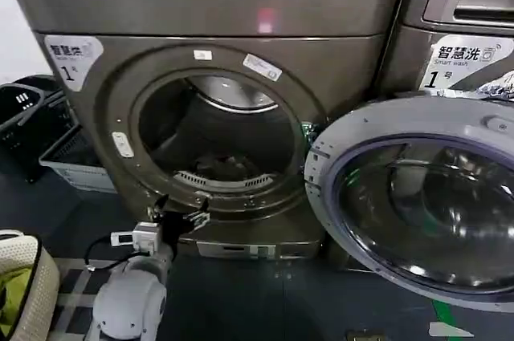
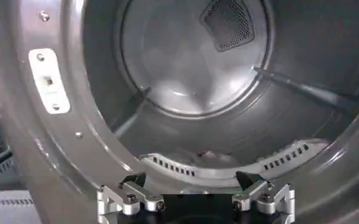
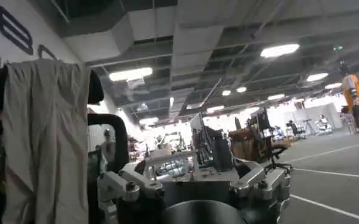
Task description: Grasp the clothes from the dryer.
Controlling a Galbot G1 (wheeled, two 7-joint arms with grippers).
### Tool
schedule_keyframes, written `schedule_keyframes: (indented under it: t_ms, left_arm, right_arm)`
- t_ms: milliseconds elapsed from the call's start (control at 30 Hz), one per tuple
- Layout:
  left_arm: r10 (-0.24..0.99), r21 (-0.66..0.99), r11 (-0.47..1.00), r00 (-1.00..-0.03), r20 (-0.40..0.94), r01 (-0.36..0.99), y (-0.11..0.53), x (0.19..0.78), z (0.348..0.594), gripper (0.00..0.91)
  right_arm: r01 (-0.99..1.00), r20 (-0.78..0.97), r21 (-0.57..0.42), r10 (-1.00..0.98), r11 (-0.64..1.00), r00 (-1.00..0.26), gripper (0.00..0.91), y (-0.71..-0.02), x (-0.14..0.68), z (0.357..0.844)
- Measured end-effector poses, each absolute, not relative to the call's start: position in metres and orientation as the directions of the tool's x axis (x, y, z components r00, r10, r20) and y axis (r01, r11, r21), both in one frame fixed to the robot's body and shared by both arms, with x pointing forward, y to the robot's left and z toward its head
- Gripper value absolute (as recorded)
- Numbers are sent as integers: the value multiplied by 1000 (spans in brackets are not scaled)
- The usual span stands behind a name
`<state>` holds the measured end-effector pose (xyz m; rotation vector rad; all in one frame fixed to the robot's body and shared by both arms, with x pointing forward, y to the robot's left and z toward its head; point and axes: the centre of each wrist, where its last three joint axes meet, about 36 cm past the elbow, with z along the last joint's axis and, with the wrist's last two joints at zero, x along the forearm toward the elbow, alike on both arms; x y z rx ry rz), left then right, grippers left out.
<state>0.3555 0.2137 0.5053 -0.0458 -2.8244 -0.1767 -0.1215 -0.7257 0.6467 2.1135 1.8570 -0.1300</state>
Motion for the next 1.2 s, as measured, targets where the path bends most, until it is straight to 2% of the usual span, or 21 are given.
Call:
schedule_keyframes:
  t_ms: [767,1200]
  left_arm:
    - [9,117,992,-951,310,47,212,358,504,907]
    - [-3,124,992,-954,301,36,208,380,502,907]
  right_arm:
    - [981,-282,167,949,-97,142,907,-727,-119,642]
    - [983,-298,154,944,-97,140,907,-720,-119,640]
